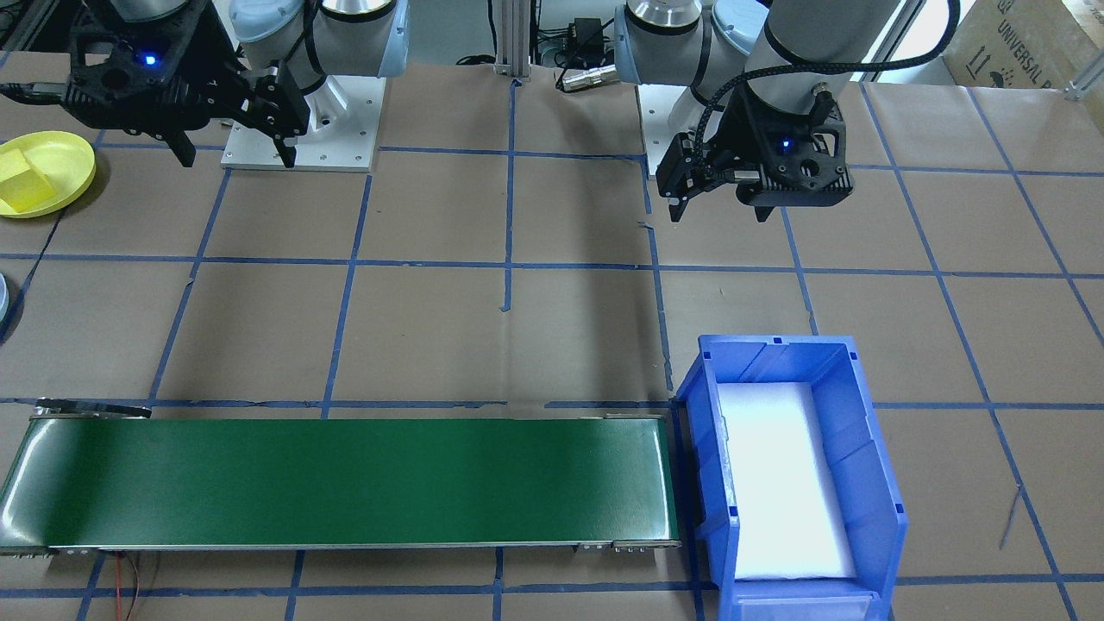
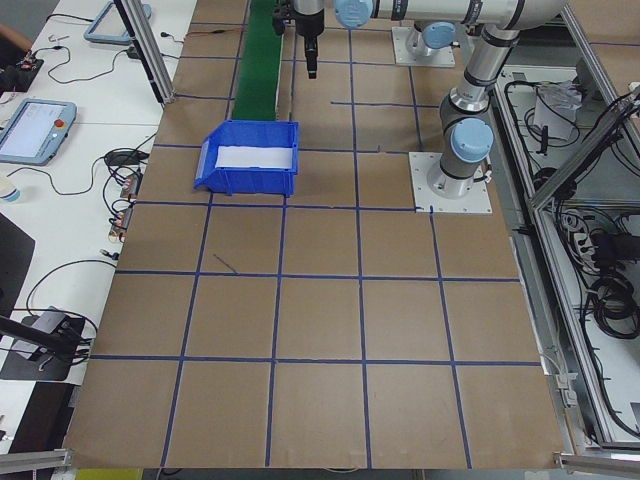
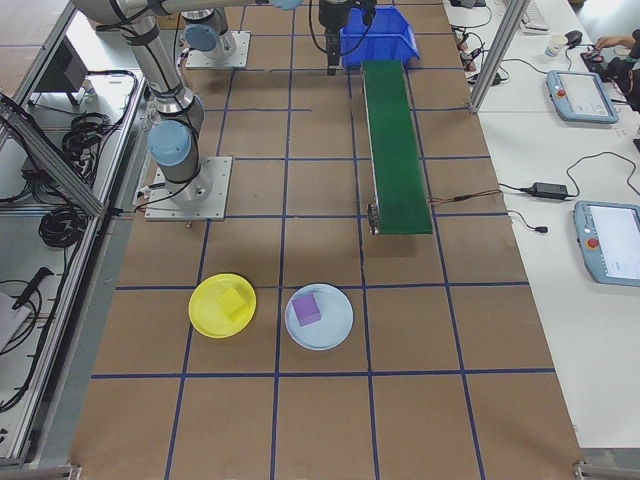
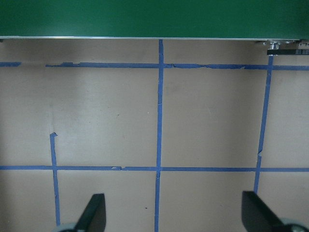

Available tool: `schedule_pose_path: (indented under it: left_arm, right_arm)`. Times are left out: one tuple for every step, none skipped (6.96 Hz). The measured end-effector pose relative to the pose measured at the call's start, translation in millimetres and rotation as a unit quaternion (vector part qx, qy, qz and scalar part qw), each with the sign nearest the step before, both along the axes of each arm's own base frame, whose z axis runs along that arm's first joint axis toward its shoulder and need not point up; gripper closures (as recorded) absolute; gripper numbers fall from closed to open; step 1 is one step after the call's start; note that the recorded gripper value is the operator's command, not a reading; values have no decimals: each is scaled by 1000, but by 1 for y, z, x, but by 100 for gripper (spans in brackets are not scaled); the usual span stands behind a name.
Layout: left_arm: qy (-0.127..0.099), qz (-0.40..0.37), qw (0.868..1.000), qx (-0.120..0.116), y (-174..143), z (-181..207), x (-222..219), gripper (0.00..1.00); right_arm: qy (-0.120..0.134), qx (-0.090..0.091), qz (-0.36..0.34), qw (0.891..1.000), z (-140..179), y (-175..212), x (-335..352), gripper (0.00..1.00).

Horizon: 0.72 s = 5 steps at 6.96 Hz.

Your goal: Move block left to right into plate

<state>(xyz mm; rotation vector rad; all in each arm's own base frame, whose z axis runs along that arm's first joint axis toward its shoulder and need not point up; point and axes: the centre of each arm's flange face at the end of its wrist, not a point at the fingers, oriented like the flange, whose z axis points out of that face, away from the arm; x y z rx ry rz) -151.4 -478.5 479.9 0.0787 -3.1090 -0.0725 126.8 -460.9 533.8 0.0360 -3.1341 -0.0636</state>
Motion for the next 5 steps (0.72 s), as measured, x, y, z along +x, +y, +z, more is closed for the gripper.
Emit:
schedule_pose_path:
  left_arm:
    - [0, 0, 1000, 0, 0, 0, 0, 0]
    - [0, 0, 1000, 0, 0, 0, 0, 0]
    - [0, 1, 1000, -1, 0, 0, 1, 0]
    - [0, 1, 1000, -1, 0, 1, 1, 0]
    - [0, 1, 1000, -1, 0, 1, 1, 0]
  right_arm:
    - [-9, 3, -2, 1000, 0, 0, 0, 0]
    - [-17, 4, -4, 1000, -1, -1, 1, 0]
    - [-20, 5, -6, 1000, -2, -2, 0, 0]
    - [-21, 6, -8, 1000, -3, -2, -1, 0]
    - [-21, 8, -7, 1000, -4, -2, -2, 0]
